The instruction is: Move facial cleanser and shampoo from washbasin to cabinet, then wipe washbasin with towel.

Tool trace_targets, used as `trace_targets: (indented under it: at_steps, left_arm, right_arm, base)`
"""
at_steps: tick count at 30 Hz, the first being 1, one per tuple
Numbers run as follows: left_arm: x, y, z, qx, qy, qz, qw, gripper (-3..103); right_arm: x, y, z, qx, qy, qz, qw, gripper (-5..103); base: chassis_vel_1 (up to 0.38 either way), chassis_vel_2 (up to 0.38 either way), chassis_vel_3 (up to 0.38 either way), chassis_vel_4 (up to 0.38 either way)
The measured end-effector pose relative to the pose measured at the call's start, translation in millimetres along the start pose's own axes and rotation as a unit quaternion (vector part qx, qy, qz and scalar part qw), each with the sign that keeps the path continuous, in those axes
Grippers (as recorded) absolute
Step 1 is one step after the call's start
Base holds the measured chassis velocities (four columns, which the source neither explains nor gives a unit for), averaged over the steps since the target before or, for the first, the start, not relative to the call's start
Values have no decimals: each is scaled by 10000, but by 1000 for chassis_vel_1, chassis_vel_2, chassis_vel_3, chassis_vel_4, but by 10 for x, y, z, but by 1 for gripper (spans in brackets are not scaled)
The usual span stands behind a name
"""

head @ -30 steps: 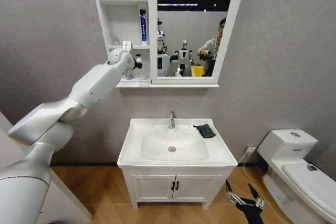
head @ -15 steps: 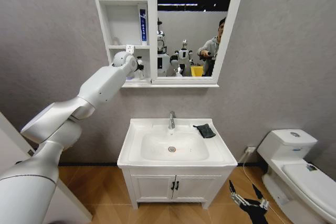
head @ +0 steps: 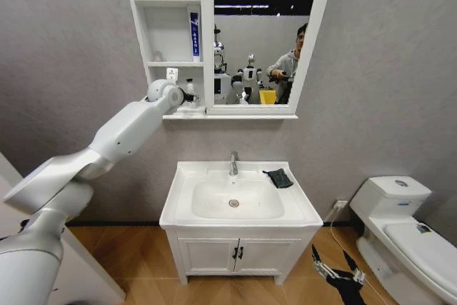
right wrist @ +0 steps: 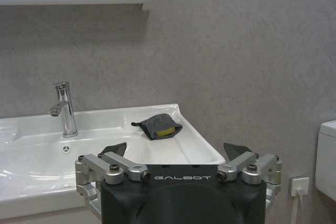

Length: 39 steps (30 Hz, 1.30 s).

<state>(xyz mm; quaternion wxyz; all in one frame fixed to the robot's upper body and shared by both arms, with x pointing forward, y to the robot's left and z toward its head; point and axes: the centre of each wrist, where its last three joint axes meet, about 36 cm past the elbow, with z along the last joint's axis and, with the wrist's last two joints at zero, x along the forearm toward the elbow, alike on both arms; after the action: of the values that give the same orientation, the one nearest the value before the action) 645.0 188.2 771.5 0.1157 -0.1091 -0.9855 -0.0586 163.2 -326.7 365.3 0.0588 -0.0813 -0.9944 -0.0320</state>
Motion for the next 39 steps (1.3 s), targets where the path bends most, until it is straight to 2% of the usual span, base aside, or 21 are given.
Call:
trace_targets:
  at_steps: [1, 3, 4, 6, 7, 9, 10, 11, 12, 14, 15, 16, 18, 19, 24, 25, 29, 30, 33, 36, 39]
  left_arm:
    - [0, 0, 0, 0, 0, 0, 10000, 100]
    - [274, 12, 450, -221, -463, 34, 9987, 100]
    - [274, 12, 450, -221, -463, 34, 9987, 100]
    - [621, 135, 978, -521, -885, -115, 9946, 100]
    - [867, 157, 1229, -501, -1009, -95, 9936, 100]
    - [1045, 188, 1410, -419, -1015, -127, 9939, 100]
    - [1045, 188, 1410, -419, -1015, -127, 9939, 100]
    - [1336, 258, 1695, -291, -945, -231, 9948, 100]
    - [1336, 258, 1695, -291, -945, -231, 9948, 100]
    - [1725, 319, 2051, -362, -889, -363, 9947, 100]
    - [1884, 262, 2311, -368, -663, -342, 9965, 100]
    - [1884, 262, 2311, -368, -663, -342, 9965, 100]
    - [2114, 180, 2646, -421, -482, -547, 9965, 100]
    - [2114, 180, 2646, -421, -482, -547, 9965, 100]
    - [2726, 67, 3459, -514, -59, -835, 9952, 100]
    - [2726, 67, 3459, -514, -59, -835, 9952, 100]
    - [3097, -165, 3680, 30, 28, -963, 9953, 100]
    - [3097, -165, 3680, 30, 28, -963, 9953, 100]
    - [3319, -391, 3699, 423, 31, -770, 9961, 100]
    - [3362, -431, 3696, 492, 15, -678, 9965, 100]
    - [3437, -478, 3741, 569, -43, -332, 9978, 100]
  right_arm:
    - [0, 0, 0, 0, 0, 0, 10000, 100]
    - [-52, 28, -78, -50, 54, -51, 10000, 100]
    - [-52, 28, -78, -50, 54, -51, 10000, 100]
    - [-60, 63, -143, -45, 154, -111, 9998, 100]
    - [-58, 87, -175, -50, 199, -119, 9997, 100]
    - [-60, 102, -196, -63, 217, -114, 9997, 100]
    - [-60, 102, -196, -63, 217, -114, 9997, 100]
    - [-62, 114, -217, -64, 299, -81, 9995, 100]
    - [-62, 114, -217, -64, 299, -81, 9995, 100]
    - [-67, 120, -221, -53, 392, 7, 9992, 100]
    - [-14, 107, -218, -55, 438, 141, 9989, 100]
    - [-14, 107, -218, -55, 438, 141, 9989, 100]
    - [70, 103, -266, -65, 445, 286, 9986, 100]
    - [70, 103, -266, -65, 445, 286, 9986, 100]
    - [20, 148, -331, 22, 442, 60, 9990, 100]
    - [20, 148, -331, 22, 442, 60, 9990, 100]
    - [-22, 178, -340, 76, 404, -109, 9991, 100]
    - [-22, 178, -340, 76, 404, -109, 9991, 100]
    - [-67, 166, -393, 122, 227, -353, 9990, 100]
    - [-83, 145, -411, 150, 159, -515, 9984, 100]
    - [-155, 109, -448, 155, -75, -1014, 9947, 100]
  base:
    - [0, 0, 0, 0]
    - [0, 0, 0, 0]
    - [0, 0, 0, 0]
    - [0, 0, 0, 0]
    - [0, 0, 0, 0]
    - [0, 0, 0, 0]
    - [0, 0, 0, 0]
    - [0, 0, 0, 0]
    - [0, 0, 0, 0]
    - [0, 0, 0, 0]
    - [0, 0, 0, 0]
    - [0, 0, 0, 0]
    - [0, 0, 0, 0]
    - [0, 0, 0, 0]
    - [-10, -3, -7, -13]
    - [0, 0, 0, 0]
    - [0, 0, 0, 0]
    - [0, 0, 0, 0]
    - [0, 0, 0, 0]
    - [0, 0, 0, 0]
    - [0, 0, 0, 0]
